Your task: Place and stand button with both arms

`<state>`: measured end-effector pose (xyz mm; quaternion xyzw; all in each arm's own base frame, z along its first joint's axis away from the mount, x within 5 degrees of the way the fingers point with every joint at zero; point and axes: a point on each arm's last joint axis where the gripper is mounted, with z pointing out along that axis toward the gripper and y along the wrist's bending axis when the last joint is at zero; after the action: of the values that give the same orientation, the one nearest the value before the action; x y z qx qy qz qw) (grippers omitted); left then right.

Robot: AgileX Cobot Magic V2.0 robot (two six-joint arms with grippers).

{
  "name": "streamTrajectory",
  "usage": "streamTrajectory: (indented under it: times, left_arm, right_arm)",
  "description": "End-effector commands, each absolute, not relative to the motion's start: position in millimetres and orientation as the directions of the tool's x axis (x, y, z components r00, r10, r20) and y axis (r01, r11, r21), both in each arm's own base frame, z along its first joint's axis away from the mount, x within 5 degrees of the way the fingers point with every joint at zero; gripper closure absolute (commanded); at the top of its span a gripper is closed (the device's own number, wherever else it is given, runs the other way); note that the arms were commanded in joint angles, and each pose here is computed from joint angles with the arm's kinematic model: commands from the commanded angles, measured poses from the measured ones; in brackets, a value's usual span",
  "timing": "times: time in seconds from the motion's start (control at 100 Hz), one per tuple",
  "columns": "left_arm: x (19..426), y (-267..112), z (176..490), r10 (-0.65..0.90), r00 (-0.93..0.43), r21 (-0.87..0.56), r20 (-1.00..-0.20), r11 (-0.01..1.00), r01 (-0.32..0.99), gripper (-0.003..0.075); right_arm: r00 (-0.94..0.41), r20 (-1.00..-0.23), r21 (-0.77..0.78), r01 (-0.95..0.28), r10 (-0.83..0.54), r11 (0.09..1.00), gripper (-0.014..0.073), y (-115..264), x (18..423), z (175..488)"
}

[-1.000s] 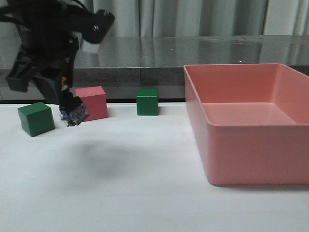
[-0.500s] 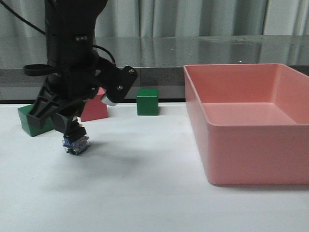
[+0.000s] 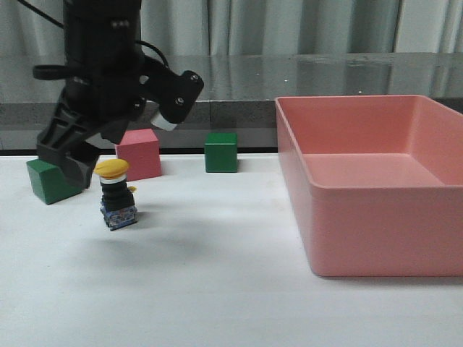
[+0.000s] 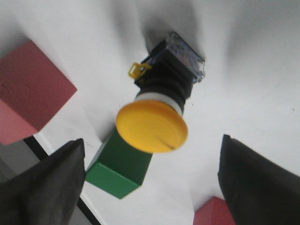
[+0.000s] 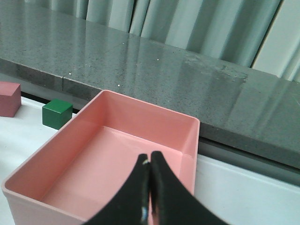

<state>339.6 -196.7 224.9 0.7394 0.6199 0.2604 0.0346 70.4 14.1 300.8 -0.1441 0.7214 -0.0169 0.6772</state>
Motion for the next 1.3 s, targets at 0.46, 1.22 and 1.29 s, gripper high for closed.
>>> streamTrajectory:
  times: [0.46,1.22,1.29]
  left_arm:
    - [297,-83,368,0.778,-0.522,0.355,-0.349,0.625,0.695,0.074]
    - [115,-34,278,0.336,-0.251,0.226,-0.908,0.896,0.382,0.074]
    - [107,-32,270,0.333,-0.246,0.225,-0.91,0.897,0.381,0.074]
  right_arm:
    - [0.048,-0.976,-0.216,-0.133,-0.212,0.967,0.0656,11,71,317]
    - [0.042,-0.976,-0.216,-0.137,-0.212,0.967,0.0656,12,71,316]
    - [0.042,-0.976,-0.216,-0.137,-0.212,0.967,0.0656,12,71,316]
